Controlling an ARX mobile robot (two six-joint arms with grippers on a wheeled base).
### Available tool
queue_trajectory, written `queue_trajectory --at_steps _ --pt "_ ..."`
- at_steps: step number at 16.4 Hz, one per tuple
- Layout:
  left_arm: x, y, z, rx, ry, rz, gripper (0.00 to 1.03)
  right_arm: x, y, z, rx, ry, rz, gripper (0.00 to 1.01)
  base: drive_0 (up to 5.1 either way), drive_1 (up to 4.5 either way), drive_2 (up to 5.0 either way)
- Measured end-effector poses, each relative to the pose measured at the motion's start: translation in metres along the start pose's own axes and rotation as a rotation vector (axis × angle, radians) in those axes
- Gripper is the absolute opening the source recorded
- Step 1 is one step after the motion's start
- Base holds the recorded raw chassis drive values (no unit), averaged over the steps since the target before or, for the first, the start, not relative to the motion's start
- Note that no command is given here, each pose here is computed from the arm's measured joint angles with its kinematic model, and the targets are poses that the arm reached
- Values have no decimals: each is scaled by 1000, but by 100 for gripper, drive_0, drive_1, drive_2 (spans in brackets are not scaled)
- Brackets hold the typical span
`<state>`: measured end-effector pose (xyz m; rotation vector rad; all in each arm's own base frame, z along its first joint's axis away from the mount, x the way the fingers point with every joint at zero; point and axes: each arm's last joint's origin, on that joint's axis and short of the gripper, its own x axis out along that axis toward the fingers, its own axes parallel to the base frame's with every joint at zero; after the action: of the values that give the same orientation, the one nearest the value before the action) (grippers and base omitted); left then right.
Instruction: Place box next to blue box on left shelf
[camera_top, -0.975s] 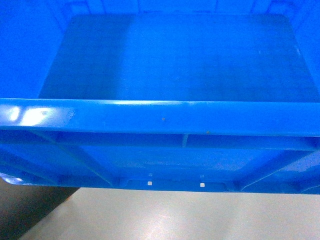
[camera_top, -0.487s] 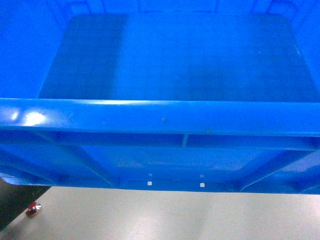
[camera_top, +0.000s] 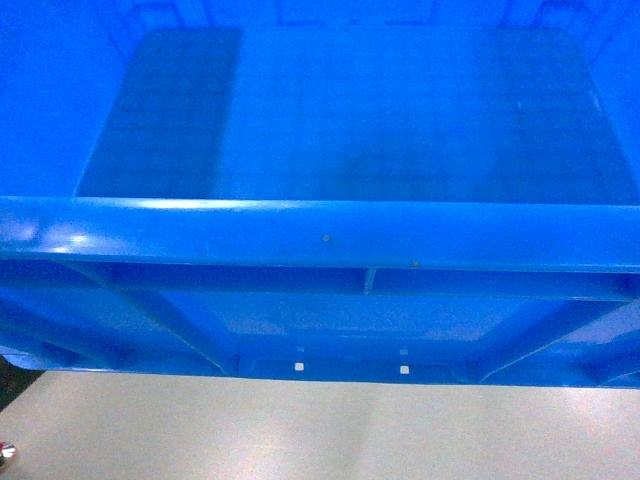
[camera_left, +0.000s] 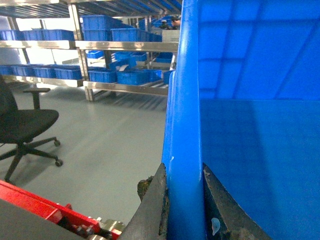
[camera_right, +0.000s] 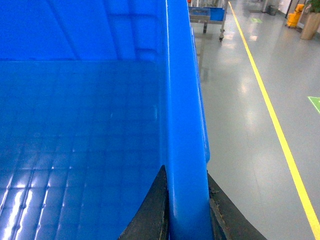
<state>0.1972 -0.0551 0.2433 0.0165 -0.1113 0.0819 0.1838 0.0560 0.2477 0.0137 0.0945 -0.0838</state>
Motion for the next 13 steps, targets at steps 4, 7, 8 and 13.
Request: queue_trajectory --at_steps 4,7,8,13 --pt "0 0 0 0 0 0 11 0 0 0 -1 1 0 9 -138 -138 -138" --pt "0 0 0 0 0 0 11 0 0 0 0 0 0 9 -138 -138 -138" --pt "0 0 0 0 0 0 11 0 0 0 0 0 0 9 -138 -138 -138" --pt "0 0 0 0 0 0 11 0 0 0 0 0 0 9 -138 -138 -138"
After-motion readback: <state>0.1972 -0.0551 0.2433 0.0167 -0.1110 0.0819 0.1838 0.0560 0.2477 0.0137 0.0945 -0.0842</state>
